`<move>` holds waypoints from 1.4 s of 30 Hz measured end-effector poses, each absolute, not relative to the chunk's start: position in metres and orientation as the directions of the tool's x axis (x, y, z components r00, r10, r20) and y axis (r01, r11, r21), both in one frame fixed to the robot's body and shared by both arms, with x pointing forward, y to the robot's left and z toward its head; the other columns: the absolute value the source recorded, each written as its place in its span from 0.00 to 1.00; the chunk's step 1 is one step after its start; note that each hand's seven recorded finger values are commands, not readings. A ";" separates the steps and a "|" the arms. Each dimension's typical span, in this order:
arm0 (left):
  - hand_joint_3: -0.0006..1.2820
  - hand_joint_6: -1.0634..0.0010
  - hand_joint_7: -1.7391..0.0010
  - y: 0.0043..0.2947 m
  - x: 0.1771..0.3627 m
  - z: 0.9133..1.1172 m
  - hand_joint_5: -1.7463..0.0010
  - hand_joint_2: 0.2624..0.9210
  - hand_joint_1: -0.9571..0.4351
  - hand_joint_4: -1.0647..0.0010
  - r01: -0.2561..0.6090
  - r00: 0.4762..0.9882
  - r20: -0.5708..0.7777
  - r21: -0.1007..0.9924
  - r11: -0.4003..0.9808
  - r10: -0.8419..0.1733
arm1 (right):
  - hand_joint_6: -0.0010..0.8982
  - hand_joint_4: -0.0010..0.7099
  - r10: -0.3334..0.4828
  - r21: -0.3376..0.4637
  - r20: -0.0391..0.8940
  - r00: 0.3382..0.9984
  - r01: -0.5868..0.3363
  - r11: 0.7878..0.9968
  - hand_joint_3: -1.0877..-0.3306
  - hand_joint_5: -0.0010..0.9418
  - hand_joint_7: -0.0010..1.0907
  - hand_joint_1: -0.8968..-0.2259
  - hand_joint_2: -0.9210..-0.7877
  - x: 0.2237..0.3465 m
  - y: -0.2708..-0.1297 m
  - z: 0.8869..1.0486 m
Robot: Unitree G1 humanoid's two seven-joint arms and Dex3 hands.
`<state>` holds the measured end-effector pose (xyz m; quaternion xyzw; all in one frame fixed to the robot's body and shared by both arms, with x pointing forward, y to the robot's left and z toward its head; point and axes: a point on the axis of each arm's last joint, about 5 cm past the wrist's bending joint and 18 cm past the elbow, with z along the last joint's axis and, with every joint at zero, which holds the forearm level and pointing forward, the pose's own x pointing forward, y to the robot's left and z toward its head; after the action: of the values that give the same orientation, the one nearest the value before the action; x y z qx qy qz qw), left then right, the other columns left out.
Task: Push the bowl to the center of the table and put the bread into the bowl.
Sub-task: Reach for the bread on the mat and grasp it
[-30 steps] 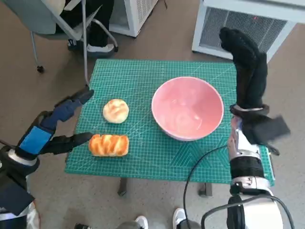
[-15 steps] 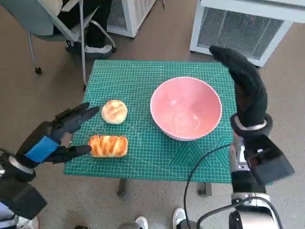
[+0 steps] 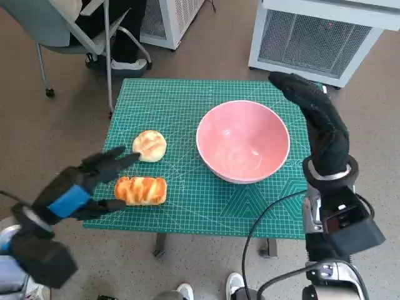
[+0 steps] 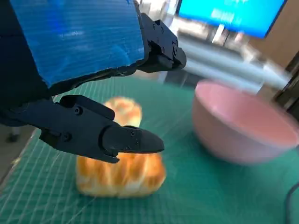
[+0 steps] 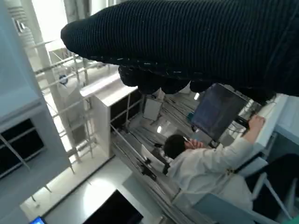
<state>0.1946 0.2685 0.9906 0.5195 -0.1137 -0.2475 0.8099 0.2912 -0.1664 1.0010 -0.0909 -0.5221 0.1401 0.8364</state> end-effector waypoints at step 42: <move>0.16 0.54 0.42 0.235 0.219 0.929 0.26 1.00 0.70 0.47 0.265 0.938 -0.175 0.919 0.293 -0.301 | 0.00 0.37 0.313 -0.281 0.839 0.444 -0.139 0.950 0.33 0.00 0.57 0.49 0.00 0.289 -0.165 0.997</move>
<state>0.2194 0.2346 0.9293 0.5680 -0.0156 -0.1761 0.8038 0.2891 -0.1654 0.9974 -0.0854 -0.5098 0.1338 0.8455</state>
